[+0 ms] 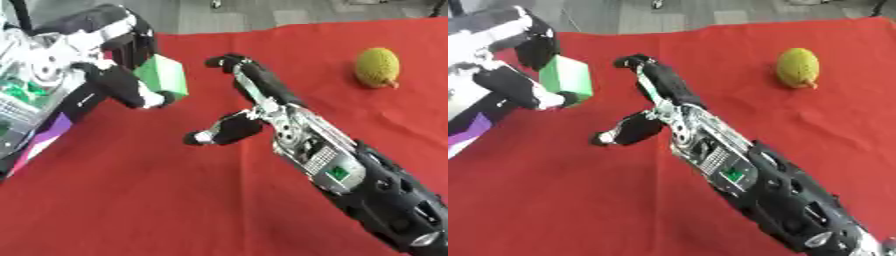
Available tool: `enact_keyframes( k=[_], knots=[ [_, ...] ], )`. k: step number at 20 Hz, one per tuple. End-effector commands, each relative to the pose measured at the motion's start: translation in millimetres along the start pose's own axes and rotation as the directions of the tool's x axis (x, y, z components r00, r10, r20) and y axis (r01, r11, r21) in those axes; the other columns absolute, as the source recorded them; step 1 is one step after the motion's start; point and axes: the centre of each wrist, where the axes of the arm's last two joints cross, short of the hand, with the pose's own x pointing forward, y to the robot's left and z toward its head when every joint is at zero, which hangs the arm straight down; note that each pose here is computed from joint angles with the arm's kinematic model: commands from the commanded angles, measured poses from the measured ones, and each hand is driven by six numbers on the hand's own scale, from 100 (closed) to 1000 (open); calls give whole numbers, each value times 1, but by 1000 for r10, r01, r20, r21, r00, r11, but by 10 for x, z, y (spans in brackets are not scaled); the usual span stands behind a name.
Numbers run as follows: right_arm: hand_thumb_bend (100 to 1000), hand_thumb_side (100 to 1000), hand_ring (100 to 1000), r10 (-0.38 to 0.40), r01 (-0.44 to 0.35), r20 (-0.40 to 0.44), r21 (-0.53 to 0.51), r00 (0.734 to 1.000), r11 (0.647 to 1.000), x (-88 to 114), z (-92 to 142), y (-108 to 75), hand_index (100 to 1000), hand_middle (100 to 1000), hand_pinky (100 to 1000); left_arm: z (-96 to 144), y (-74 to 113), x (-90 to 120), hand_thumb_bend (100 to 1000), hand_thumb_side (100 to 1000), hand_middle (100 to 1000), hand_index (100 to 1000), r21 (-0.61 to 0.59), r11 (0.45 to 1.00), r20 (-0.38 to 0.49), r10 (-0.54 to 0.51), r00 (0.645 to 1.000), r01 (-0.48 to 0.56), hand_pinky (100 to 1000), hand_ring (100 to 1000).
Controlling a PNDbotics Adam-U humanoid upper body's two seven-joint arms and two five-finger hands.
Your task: Pick up the objects with one hand, pass them to the other hand, and then place them into the box on the other side of the table.
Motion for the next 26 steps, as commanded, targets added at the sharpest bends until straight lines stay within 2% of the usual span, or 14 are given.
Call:
enact_keyframes(
  k=[1,5,8,16,19,20,22,26],
  knots=[
    [742,277,881,-16,17,31,-38,999,999,43,41,-143,883,861,861,96,236,-300,363,100,395,403,109,994,-134,15,991,0,552,480],
    [698,293,878,-39,42,48,-47,998,998,42,81,-222,883,860,861,129,313,-675,368,100,405,401,193,981,-261,65,963,-14,552,474],
    [702,286,853,-62,64,51,-49,997,997,25,105,-288,846,833,856,162,380,-945,363,100,415,409,262,965,-344,116,932,-23,562,477],
    [701,275,833,-113,120,80,-85,990,989,57,188,-442,828,815,848,160,433,-1700,355,100,441,443,361,932,-562,216,798,2,571,493],
    [702,272,831,-122,130,92,-81,988,988,89,219,-470,827,813,847,103,389,-1951,403,100,466,490,386,922,-622,242,744,23,589,506],
    [702,271,830,-125,133,94,-80,988,988,96,225,-477,826,813,847,81,371,-2021,458,100,481,513,392,920,-635,252,730,23,600,514],
    [702,270,829,-131,138,96,-78,987,987,104,228,-485,826,812,846,36,330,-2142,511,100,500,536,406,914,-644,278,713,9,620,529],
    [701,268,828,-138,146,98,-77,986,986,106,228,-492,825,811,845,-27,216,-2357,672,248,566,616,416,909,-648,310,696,-18,663,582]
  ],
)
